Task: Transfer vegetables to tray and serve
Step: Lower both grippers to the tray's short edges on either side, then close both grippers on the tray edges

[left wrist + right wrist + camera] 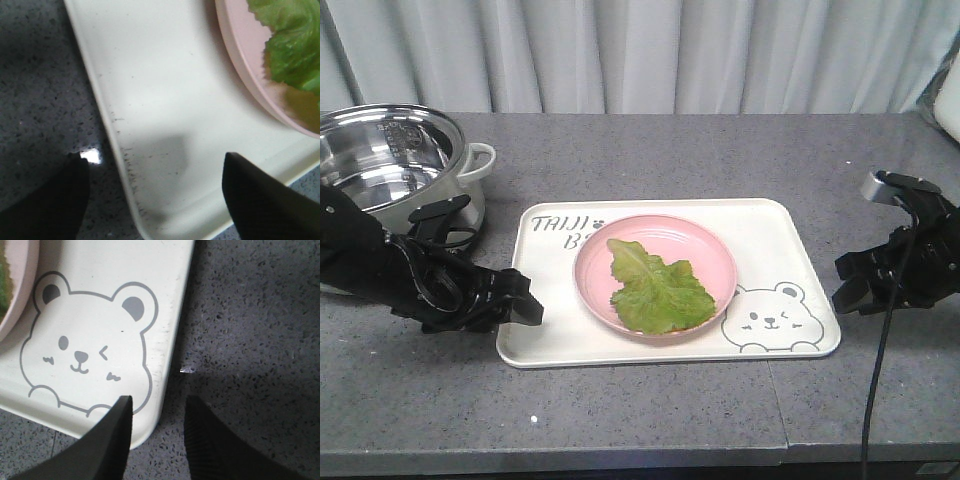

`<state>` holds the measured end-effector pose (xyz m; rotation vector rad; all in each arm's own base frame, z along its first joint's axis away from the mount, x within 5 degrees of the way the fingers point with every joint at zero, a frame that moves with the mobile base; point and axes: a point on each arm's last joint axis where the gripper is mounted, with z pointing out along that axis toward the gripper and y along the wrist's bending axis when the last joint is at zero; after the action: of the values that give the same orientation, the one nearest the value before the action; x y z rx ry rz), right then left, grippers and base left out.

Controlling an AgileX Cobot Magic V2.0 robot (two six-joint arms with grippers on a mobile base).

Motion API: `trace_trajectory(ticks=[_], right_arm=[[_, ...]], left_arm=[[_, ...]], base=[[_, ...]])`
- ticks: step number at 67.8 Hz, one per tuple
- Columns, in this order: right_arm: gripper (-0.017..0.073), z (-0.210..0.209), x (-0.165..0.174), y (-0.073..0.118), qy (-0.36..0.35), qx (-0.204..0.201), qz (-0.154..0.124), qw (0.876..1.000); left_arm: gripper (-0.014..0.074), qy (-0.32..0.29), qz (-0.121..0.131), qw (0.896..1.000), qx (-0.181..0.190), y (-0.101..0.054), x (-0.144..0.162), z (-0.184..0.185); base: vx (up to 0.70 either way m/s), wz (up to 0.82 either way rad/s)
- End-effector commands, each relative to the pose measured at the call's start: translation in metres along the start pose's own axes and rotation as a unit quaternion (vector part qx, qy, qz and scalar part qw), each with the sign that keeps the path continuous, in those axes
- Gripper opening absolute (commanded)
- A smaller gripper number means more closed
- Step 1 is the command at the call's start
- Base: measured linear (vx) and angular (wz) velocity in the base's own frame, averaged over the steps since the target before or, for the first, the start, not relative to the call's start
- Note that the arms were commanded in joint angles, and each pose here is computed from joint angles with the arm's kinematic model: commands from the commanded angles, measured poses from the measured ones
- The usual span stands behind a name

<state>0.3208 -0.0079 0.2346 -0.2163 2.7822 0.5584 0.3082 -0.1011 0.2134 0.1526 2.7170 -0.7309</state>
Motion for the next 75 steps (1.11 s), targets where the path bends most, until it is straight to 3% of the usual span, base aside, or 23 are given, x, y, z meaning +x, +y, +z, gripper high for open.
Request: trace_trajectory(ticks=[1, 19, 41, 75], right_arm=[[0.0251, -0.017, -0.009, 0.007, -0.042, 0.001, -0.012, 0.999], [0.0251, -0.017, -0.011, 0.006, -0.053, 0.006, -0.013, 0.998], [0.0251, 0.004, -0.012, 0.0, -0.027, -0.03, -0.005, 0.999], [0.0251, 0.01, -0.012, 0.0, -0.022, -0.045, -0.008, 0.999]], left_arm=[[0.0534, -0.026, -0.008, 0.999, 0.021, -0.011, -0.007, -0.011], [0.0534, -0.024, -0.011, 0.999, 0.025, -0.012, -0.006, -0.011], [0.0534, -0.025, -0.007, 0.999, 0.024, -0.011, -0.006, -0.011], [0.0534, -0.026, -0.008, 0.999, 0.024, -0.011, -0.007, -0.011]], base=[[0.0, 0.0], [0.0, 0.0], [0.0, 0.0], [0.0, 0.0]])
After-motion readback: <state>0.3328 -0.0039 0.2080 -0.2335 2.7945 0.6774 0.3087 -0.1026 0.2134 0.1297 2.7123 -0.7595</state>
